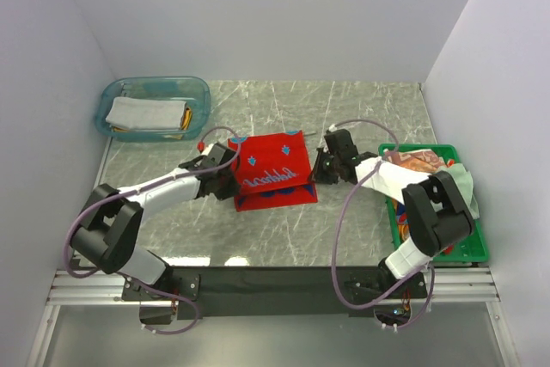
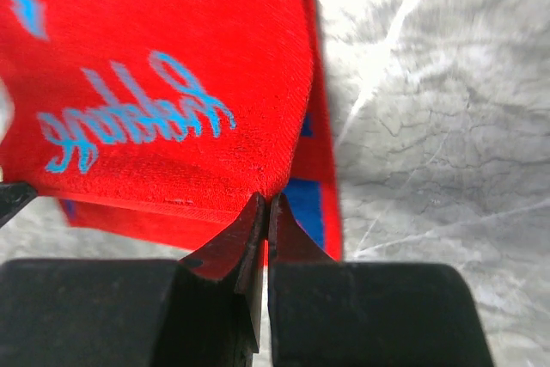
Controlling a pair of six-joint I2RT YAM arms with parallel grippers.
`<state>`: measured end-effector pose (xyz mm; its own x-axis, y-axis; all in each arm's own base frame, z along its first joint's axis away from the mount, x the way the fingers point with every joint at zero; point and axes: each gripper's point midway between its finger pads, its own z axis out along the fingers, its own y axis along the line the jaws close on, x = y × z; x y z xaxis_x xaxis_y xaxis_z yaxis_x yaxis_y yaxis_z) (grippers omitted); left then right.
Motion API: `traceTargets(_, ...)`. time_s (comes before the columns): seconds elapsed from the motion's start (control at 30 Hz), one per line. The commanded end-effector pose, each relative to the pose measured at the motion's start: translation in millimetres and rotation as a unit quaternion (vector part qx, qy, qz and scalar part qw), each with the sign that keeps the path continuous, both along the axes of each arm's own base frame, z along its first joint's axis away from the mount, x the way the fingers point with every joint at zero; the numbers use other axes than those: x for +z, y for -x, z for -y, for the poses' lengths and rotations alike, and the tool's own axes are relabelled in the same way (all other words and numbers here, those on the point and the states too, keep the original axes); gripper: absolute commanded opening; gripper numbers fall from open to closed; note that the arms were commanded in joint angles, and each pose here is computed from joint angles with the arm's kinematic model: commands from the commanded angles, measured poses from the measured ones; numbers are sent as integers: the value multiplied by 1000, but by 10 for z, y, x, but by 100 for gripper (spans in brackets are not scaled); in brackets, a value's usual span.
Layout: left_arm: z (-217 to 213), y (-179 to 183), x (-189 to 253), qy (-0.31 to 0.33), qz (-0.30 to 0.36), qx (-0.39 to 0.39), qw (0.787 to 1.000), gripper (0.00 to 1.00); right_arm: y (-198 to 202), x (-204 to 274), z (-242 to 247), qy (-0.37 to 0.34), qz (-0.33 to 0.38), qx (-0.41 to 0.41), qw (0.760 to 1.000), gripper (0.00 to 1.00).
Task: Fold and stack the towels
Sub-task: Fold the towel
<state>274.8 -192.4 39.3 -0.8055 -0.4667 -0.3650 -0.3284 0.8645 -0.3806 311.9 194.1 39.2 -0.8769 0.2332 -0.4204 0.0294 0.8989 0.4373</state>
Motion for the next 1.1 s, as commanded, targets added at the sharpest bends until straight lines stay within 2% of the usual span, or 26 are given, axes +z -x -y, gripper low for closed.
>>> traceTargets(0.0,-189,-87,319,-43,32,9,999,1,-182,438,146,22,65,-24,997,0)
traceTargets(0.27,-140,77,340,-17,28,-10,999,2,135,400,183,-6,56,-26,998,0)
traceTargets(0.5,-155,285,-158,-25,-26,-16,999,2,426,-82,213,-10,5,-28,1000,0)
traceTargets(0.9,-269,419,-500,-59,-57,-7,997,1,499,-399,266,9,-36,-43,998,0)
traceTargets(1.07,-233,358,-426,-56,-50,-8,997,1,428,-271,270,12,-18,-42,999,0)
